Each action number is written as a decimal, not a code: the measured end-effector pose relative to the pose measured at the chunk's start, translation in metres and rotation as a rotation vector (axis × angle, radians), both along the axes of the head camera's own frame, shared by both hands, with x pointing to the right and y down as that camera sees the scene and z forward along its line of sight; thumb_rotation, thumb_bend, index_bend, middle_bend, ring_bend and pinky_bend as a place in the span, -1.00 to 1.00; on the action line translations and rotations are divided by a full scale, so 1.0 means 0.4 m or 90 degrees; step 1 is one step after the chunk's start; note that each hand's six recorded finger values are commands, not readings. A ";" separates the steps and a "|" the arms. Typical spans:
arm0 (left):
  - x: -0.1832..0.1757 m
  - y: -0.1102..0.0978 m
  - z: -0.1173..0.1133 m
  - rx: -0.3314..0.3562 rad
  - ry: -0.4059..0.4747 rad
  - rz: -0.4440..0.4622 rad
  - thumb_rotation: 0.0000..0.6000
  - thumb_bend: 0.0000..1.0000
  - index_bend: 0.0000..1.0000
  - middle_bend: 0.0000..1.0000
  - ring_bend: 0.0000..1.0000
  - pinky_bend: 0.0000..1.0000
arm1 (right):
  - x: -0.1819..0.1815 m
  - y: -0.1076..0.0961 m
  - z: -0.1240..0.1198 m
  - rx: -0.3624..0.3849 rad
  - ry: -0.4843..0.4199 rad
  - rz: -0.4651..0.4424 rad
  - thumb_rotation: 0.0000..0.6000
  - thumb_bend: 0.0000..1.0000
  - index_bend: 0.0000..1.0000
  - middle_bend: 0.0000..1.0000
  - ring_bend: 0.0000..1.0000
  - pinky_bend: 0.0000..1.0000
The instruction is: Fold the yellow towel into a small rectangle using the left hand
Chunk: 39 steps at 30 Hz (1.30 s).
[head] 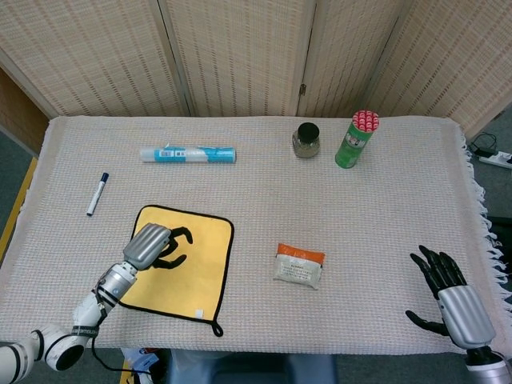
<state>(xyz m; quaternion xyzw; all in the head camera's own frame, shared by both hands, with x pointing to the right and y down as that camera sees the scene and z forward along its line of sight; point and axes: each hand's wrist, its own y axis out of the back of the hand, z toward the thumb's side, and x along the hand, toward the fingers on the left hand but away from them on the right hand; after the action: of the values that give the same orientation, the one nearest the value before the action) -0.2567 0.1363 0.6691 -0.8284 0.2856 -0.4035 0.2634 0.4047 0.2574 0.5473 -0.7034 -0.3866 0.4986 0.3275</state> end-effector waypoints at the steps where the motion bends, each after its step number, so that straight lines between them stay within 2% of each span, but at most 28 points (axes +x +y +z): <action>1: 0.009 -0.013 0.009 -0.001 -0.004 0.000 1.00 -0.23 -0.12 1.00 1.00 1.00 | 0.003 -0.002 0.002 -0.003 0.000 0.004 1.00 -0.59 -1.00 -1.00 -1.00 -1.00; 9: 0.035 -0.109 0.098 -0.002 -0.058 -0.030 1.00 -0.23 -0.16 1.00 1.00 1.00 | 0.036 -0.023 0.009 -0.009 0.005 0.036 1.00 -0.59 -1.00 -1.00 -1.00 -1.00; 18: 0.016 -0.174 0.195 0.030 -0.156 -0.033 1.00 -0.23 -0.14 1.00 1.00 1.00 | 0.059 -0.037 0.016 -0.017 0.006 0.056 1.00 -0.59 -1.00 -1.00 -1.00 -1.00; 28: 0.027 -0.186 0.261 0.040 -0.197 -0.019 1.00 -0.23 -0.10 1.00 1.00 1.00 | 0.072 -0.038 0.015 -0.018 0.009 0.067 1.00 -0.59 -1.00 -1.00 -1.00 -1.00; 39: 0.018 -0.183 0.309 0.031 -0.231 0.004 1.00 -0.20 -0.04 1.00 1.00 1.00 | 0.082 -0.041 0.018 -0.020 0.013 0.075 1.00 -0.59 -1.00 -1.00 -1.00 -1.00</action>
<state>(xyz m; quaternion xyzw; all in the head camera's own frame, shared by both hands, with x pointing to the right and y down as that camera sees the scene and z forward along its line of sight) -0.2497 0.0631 0.7929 -0.7363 0.2407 -0.5384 0.3317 0.4375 0.2408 0.5545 -0.6793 -0.4160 0.5299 0.2909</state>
